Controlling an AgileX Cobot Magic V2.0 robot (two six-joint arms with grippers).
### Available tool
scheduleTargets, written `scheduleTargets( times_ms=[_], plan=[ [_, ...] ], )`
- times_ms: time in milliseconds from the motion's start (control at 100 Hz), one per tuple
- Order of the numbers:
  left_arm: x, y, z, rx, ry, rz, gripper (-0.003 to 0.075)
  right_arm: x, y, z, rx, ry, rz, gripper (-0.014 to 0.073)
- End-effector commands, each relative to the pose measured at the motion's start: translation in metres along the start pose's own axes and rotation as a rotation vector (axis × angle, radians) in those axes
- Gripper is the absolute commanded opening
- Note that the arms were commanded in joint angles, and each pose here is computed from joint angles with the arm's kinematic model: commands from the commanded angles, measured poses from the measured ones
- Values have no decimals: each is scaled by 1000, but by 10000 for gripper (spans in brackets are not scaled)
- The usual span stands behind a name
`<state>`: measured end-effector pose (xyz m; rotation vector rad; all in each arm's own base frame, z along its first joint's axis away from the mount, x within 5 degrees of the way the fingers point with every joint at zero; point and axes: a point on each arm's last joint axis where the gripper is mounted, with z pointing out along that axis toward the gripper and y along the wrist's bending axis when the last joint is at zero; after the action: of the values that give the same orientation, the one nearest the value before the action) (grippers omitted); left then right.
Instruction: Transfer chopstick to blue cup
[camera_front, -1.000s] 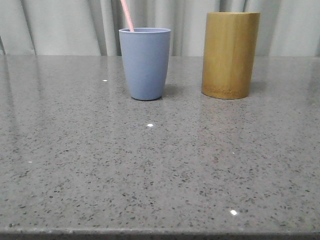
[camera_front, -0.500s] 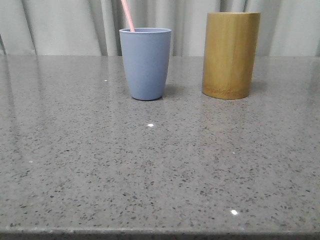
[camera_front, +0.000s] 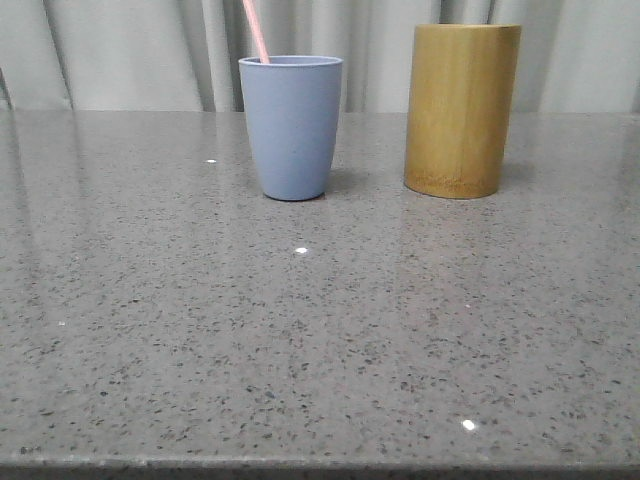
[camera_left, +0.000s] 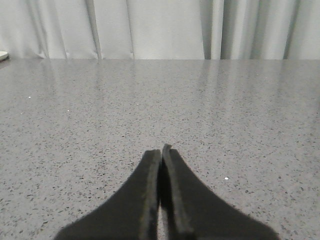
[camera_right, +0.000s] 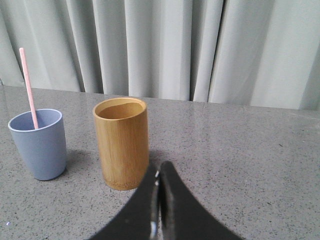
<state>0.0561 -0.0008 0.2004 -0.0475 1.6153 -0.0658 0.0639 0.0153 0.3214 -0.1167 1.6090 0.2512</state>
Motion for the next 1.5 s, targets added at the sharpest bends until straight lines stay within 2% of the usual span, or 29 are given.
scheduleTargets(
  times_ms=[0,270,580,880,1490],
  plan=[
    [-6,0,-3,4,-105,-2,-19,-13,1,0,0,-94,-20,-67],
    [-6,0,-3,4,-105,-2,-19,14,-5,7,41,-126,-26,-67],
    [-6,0,-3,4,-105,-2,-19,74,-18,1,165,-121,-28,-67],
    [-6,0,-3,4,-105,-2,-19,115,-26,-8,269,-145,-30,-67],
    [-6,0,-3,4,-105,-2,-19,116,-26,-9,270,-136,-29,-67]
  ],
)
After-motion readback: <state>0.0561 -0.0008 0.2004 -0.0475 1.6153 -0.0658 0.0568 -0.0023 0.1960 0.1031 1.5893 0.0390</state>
